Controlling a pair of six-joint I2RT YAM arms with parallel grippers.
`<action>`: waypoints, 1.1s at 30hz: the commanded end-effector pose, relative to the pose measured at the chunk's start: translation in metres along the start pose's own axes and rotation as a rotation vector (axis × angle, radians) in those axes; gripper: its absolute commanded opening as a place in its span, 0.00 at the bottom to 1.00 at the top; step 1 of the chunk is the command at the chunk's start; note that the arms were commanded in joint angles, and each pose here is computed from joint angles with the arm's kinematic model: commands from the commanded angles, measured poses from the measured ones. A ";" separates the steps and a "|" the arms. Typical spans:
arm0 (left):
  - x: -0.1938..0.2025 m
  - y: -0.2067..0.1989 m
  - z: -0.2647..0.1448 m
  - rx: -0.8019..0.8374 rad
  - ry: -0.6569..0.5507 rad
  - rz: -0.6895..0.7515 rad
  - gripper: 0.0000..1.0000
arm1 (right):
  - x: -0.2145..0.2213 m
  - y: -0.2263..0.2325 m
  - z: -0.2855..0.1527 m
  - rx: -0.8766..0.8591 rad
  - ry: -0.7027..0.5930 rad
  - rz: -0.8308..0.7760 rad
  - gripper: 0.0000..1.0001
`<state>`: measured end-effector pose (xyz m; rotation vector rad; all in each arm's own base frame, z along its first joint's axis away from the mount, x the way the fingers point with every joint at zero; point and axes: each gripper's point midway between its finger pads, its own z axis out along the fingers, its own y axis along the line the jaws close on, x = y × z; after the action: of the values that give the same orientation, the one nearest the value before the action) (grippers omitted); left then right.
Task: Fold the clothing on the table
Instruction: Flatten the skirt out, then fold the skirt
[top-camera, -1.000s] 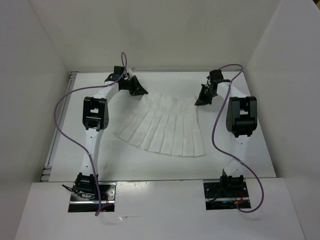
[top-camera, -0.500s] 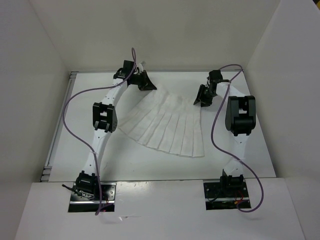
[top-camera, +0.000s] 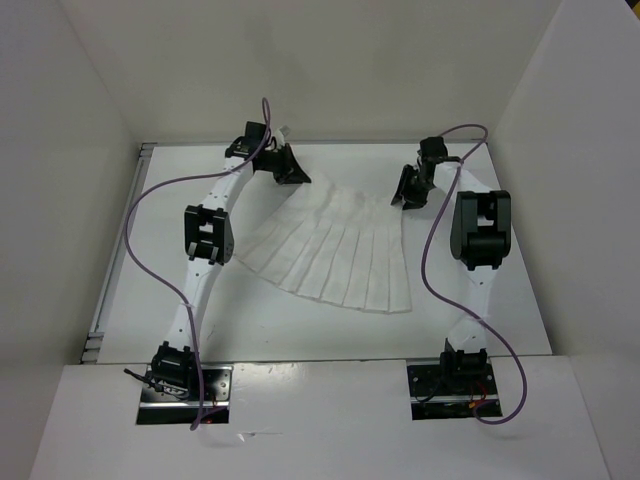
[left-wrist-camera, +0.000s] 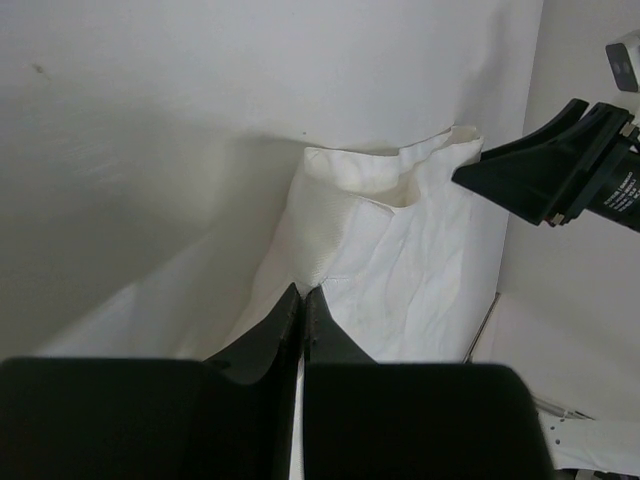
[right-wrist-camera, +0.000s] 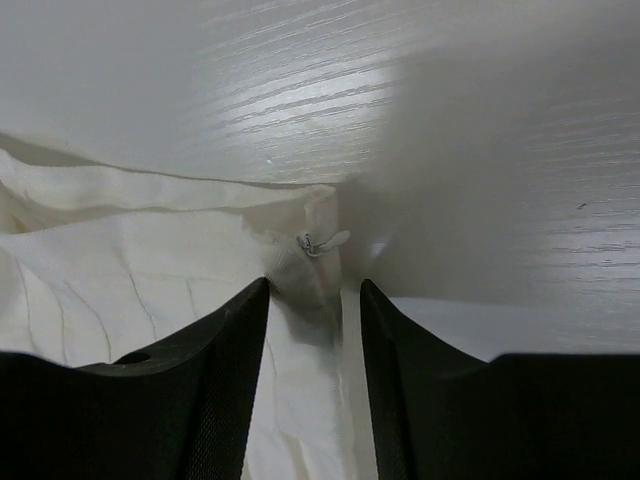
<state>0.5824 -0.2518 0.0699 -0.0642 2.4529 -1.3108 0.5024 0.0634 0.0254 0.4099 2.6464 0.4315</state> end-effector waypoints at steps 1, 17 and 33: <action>0.000 0.002 -0.005 0.005 0.007 0.008 0.00 | -0.031 -0.005 -0.007 0.013 -0.088 -0.016 0.47; -0.002 -0.003 -0.008 0.059 0.013 0.015 0.00 | -0.051 0.026 -0.030 -0.134 -0.128 -0.049 0.00; -0.062 -0.074 -0.086 0.152 -0.171 0.097 0.00 | -0.104 0.090 -0.149 -0.235 -0.360 -0.173 0.00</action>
<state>0.6061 -0.2139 0.1026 -0.1380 2.3324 -1.3733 0.5463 0.0674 0.1453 0.2653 2.3840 0.5421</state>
